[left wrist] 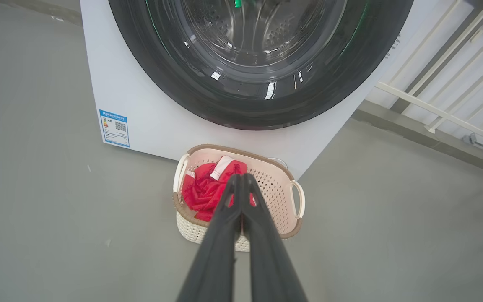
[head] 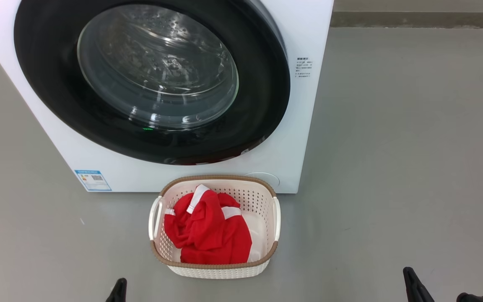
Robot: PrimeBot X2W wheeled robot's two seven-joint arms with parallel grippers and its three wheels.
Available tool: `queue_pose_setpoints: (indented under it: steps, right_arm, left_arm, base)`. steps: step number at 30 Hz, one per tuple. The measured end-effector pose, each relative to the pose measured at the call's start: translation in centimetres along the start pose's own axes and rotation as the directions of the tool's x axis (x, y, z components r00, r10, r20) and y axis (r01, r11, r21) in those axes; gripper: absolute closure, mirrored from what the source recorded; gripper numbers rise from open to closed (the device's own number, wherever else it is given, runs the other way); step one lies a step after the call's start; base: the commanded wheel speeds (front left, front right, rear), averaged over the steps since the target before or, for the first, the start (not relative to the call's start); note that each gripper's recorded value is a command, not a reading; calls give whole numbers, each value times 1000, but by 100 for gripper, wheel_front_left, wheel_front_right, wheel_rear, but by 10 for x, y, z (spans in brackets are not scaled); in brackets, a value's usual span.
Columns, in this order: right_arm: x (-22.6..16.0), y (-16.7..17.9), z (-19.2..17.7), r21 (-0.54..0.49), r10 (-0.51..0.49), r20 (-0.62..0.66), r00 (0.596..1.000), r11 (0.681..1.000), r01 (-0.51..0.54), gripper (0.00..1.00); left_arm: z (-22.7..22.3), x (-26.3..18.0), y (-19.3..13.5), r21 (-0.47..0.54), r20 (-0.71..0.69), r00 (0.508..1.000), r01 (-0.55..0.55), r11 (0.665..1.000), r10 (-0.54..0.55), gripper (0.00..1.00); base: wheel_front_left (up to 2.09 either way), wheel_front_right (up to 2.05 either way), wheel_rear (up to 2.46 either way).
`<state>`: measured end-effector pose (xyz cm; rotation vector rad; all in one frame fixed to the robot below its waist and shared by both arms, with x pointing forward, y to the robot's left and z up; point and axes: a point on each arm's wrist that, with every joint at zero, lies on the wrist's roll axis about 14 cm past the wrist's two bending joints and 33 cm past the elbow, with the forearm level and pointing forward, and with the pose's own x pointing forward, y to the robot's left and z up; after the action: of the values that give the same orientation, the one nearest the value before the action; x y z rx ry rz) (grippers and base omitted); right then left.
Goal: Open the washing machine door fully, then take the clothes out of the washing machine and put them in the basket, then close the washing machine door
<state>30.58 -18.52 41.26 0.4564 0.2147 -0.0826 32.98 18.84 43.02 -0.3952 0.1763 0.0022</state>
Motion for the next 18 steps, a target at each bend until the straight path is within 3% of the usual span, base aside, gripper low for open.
queue_pose_setpoints:
  steps: [18]
  right_arm:
    - [7, -2, 7, 173, -23, 7, 1000, 985, 21, 100]
  left_arm:
    - [3, 4, 3, -176, -4, 999, -35, 984, 34, 100]
  base:
    - [0, 0, 0]
